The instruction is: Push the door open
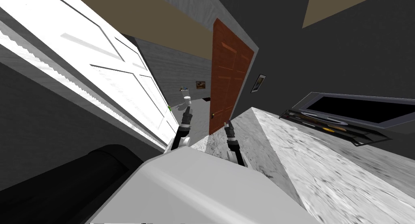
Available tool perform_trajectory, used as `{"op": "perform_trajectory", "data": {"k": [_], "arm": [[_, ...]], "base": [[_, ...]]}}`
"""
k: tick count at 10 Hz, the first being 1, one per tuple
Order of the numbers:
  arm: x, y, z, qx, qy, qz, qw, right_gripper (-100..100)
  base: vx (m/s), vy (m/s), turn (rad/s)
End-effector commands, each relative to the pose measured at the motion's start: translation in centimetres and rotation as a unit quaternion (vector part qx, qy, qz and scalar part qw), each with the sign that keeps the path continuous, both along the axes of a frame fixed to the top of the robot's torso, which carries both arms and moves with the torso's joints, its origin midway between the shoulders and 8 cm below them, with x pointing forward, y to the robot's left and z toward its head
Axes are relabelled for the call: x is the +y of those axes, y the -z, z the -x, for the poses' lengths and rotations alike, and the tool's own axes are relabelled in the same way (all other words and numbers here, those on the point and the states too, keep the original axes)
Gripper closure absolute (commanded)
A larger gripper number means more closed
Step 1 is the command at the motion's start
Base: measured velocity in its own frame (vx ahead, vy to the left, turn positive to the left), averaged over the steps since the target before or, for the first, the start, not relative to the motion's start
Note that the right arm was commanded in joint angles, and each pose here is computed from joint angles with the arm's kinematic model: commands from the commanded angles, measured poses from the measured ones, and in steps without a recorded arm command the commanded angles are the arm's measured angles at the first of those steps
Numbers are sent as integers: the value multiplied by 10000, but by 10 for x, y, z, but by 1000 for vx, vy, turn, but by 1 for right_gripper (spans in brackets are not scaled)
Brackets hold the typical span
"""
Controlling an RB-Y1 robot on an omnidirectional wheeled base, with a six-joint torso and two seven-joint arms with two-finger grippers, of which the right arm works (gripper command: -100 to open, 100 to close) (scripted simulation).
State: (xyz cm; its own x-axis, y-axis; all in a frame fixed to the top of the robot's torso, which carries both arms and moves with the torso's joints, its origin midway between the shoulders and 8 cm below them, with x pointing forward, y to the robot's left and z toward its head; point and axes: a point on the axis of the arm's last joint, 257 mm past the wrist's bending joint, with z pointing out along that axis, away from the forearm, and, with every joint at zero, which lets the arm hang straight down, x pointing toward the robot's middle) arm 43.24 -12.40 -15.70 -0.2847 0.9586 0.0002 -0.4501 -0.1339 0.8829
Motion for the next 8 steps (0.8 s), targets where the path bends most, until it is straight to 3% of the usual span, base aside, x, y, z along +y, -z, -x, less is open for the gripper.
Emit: {"op": "perform_trajectory", "data": {"k": [1, 3, 4, 8], "arm": [[14, 13, -2, 113, -188, 32, 9998, -100], [22, 29, -4, 258, -298, 72, 9992, -100], [22, 30, -4, 266, -298, 74, 9992, -100], [46, 60, -5, 529, -627, 172, 9965, -100]], "base": [[89, -42, 4], [64, -10, -1], [45, -4, 1], [62, -15, 1]]}}
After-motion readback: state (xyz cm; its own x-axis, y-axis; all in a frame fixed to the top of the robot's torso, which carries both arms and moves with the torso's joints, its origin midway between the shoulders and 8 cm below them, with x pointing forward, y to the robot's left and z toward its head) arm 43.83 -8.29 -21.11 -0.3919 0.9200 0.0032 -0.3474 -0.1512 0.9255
